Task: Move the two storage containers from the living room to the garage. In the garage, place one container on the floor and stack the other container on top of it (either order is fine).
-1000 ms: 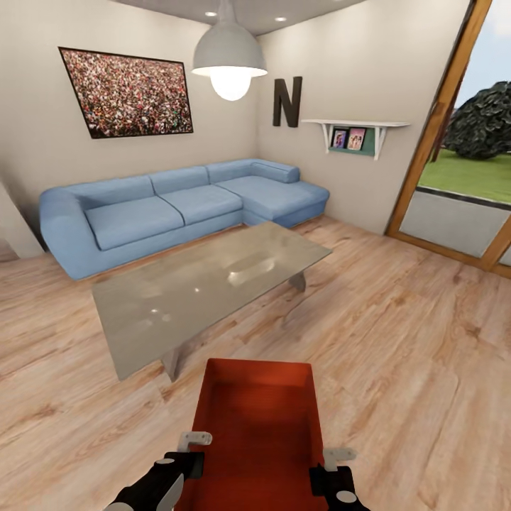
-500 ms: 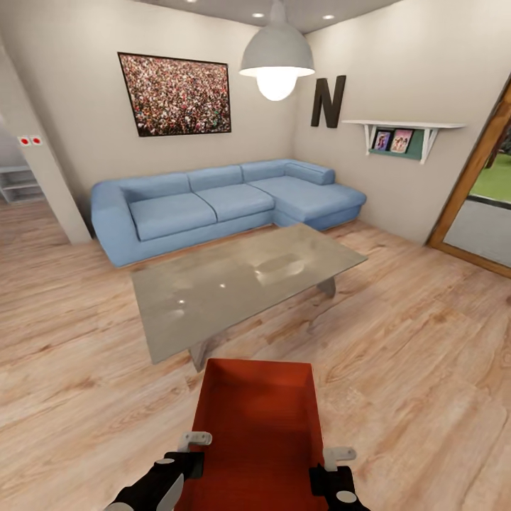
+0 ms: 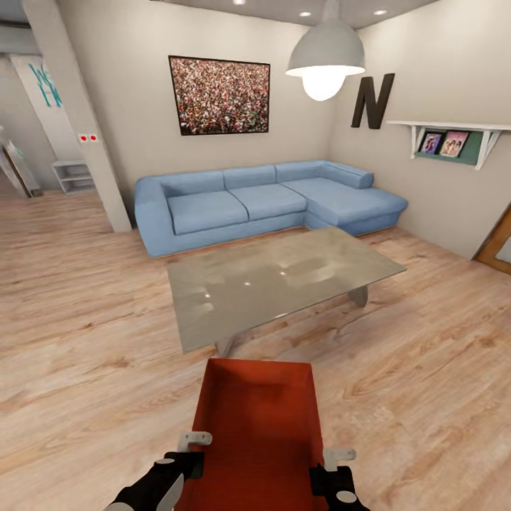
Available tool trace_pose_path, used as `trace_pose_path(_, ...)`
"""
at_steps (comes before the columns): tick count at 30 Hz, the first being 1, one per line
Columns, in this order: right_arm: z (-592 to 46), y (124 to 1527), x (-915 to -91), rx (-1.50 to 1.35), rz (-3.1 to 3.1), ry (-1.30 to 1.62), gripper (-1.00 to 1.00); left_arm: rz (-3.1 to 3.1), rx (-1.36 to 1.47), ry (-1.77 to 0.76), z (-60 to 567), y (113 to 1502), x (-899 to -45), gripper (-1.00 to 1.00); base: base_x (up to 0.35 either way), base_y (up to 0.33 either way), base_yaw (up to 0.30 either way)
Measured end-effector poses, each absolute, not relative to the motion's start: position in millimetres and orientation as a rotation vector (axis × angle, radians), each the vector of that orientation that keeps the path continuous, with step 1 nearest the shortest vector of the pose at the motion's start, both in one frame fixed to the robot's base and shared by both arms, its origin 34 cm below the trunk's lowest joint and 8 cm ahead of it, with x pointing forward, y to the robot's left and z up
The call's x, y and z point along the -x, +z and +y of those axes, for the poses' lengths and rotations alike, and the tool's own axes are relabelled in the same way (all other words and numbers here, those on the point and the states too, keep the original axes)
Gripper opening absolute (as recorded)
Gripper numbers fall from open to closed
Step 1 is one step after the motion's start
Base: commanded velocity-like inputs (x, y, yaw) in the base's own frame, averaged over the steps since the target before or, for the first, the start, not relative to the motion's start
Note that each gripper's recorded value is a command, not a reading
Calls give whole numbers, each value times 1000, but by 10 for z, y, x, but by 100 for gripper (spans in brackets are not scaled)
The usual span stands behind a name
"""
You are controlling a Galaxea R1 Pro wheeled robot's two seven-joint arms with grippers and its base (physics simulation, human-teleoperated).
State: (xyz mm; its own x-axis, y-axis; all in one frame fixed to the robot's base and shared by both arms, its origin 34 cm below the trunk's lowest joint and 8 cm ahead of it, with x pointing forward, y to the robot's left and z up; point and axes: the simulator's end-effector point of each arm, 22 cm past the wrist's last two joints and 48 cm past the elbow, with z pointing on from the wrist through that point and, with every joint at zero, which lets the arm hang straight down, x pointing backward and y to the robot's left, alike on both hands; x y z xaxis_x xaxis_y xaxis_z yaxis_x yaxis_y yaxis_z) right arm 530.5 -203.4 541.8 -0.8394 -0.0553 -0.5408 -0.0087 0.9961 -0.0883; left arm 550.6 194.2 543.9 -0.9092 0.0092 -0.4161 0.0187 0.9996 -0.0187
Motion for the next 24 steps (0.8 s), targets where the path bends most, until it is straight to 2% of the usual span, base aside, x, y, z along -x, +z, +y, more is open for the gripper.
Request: trace_pose_path(24, -2034, 5418, -5304, 45, 2565, -110, -100, 2712, -20, -31, 1942, 5439, -5506, -100, 0, 0, 300)
